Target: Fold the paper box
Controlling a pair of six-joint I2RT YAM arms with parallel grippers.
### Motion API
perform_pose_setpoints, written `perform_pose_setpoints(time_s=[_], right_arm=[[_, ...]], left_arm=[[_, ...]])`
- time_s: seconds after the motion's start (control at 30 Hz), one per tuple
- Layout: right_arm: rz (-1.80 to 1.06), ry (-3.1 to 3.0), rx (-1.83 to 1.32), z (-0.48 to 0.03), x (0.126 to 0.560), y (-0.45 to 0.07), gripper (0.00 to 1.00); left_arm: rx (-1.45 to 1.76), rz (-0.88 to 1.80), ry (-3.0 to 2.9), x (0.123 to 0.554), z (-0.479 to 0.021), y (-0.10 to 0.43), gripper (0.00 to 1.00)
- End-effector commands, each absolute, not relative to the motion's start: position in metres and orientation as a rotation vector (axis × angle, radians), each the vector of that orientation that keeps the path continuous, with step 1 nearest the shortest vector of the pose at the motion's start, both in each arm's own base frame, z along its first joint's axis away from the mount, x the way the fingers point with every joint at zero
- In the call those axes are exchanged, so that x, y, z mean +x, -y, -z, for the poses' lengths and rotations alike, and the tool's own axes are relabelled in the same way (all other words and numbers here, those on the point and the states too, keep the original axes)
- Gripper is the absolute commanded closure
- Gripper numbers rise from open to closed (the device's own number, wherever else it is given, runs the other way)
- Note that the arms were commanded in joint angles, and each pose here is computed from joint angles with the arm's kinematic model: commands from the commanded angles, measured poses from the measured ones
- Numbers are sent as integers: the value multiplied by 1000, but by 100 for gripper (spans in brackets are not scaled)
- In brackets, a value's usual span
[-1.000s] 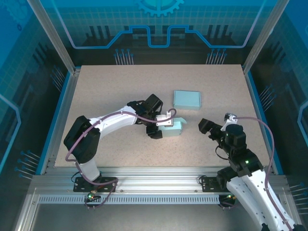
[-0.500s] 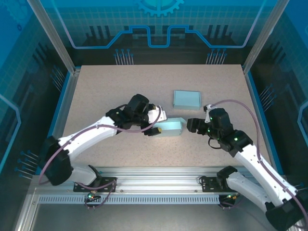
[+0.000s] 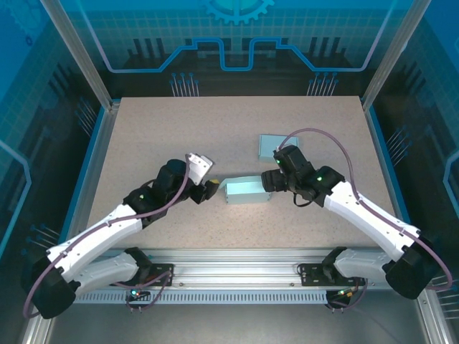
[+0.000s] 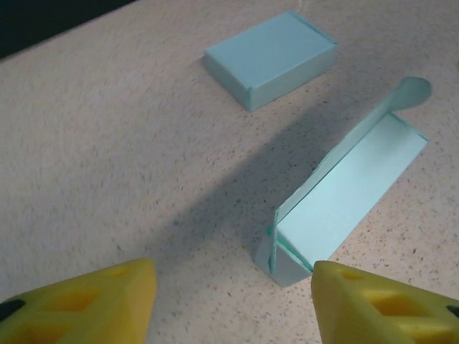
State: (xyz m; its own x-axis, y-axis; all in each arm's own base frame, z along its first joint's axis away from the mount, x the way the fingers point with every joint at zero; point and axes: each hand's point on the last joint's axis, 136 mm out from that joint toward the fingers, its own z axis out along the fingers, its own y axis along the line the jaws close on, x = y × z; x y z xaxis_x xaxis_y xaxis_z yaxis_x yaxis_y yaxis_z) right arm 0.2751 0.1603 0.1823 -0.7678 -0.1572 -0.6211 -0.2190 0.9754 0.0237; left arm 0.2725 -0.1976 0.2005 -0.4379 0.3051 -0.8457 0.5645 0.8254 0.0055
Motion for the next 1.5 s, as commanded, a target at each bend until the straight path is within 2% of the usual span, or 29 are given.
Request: perform_pose_setpoints(time_s=[0.0,0.07,0.13,0.17,0.3,0.4,0.77,1.03,1.2,1.43,1.47], right_arm=[[-156,-2464,-355,-187,274,-172,18],[-202,-2474,-372,-186,274,-176,27],[-257,-2489,-379,-182,276,-179,40],[-280,-2497,-372,-180,277,-179,42],[-324,-2522,-341,-171,285,-173,44],[-328,-2522,-353,-168,290,-173,45],[-247,-2583,-352,-150,295,-167,48],[-270,-2598,-328,-143,295,-171,53],[-291,-2613,-329,-137,292,-173,62],[-319,-2612,-297,-139,287,-176,64],[-314,-2612,-293,-140,287,-175,64]], left_arm=[[469,392,-2090,278,-198,189,47],[468,423,-2111,278,-193,191,49],[470,452,-2117,278,-190,195,51],[471,456,-2122,279,-188,196,52],[478,504,-2145,282,-179,206,55],[475,539,-2166,286,-171,215,62],[490,594,-2223,297,-153,234,64],[483,626,-2247,302,-148,242,66],[468,592,-2248,307,-148,239,65],[480,618,-2258,309,-149,246,67],[481,628,-2263,309,-149,247,70]])
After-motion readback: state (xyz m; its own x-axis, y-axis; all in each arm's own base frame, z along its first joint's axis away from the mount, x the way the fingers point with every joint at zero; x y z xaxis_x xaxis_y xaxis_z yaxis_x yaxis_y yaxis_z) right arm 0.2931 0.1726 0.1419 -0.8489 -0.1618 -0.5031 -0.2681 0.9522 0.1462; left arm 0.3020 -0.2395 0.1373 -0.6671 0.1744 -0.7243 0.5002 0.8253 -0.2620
